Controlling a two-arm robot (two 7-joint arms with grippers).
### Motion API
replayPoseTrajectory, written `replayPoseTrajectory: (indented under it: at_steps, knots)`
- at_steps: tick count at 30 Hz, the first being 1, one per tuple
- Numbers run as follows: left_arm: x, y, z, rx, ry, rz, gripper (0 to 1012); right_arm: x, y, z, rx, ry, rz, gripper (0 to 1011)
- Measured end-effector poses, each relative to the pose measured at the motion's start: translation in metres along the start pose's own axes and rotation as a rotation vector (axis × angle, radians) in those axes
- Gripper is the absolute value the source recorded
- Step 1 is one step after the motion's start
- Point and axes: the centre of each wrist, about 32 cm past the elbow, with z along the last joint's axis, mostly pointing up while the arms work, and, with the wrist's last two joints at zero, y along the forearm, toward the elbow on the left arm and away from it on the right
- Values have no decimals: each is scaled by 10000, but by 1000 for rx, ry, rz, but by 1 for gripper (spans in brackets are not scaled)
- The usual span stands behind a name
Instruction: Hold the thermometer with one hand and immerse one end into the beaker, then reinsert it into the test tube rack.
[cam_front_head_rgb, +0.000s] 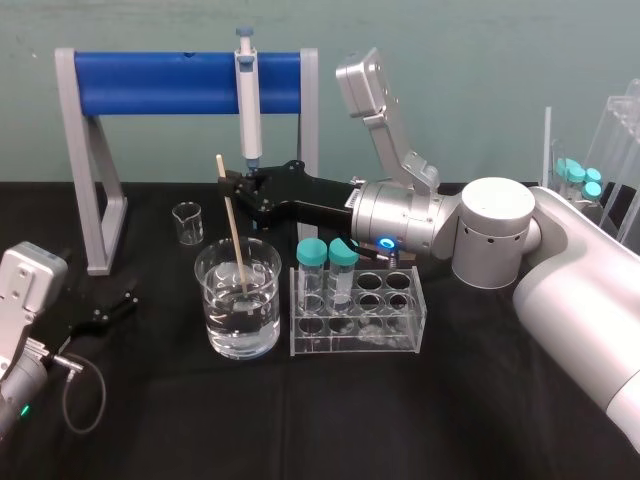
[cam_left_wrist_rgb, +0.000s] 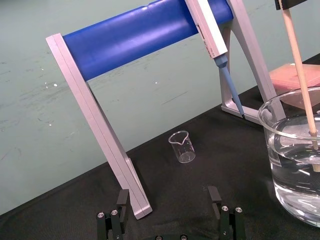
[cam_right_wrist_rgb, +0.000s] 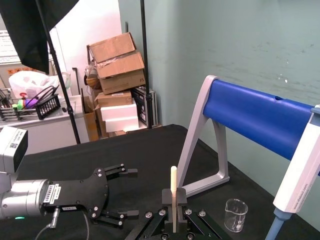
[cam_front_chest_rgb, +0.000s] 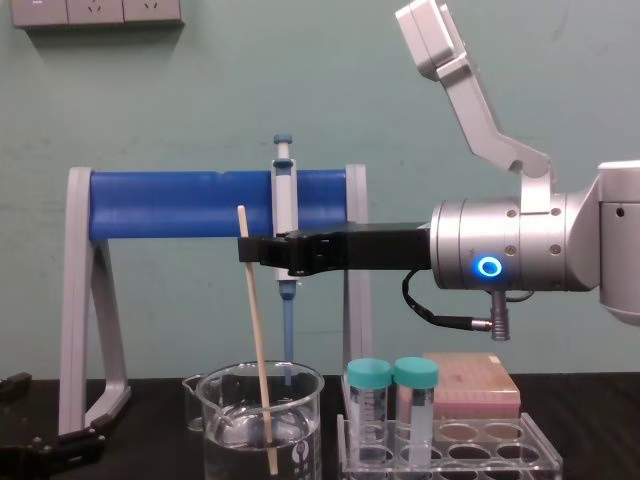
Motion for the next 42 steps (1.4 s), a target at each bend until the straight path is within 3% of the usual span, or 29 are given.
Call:
replayPoseTrajectory:
  at_steps: [42]
  knots:
    - [0,0,0,0,0,0,1004,-1,2,0,1,1,-1,56]
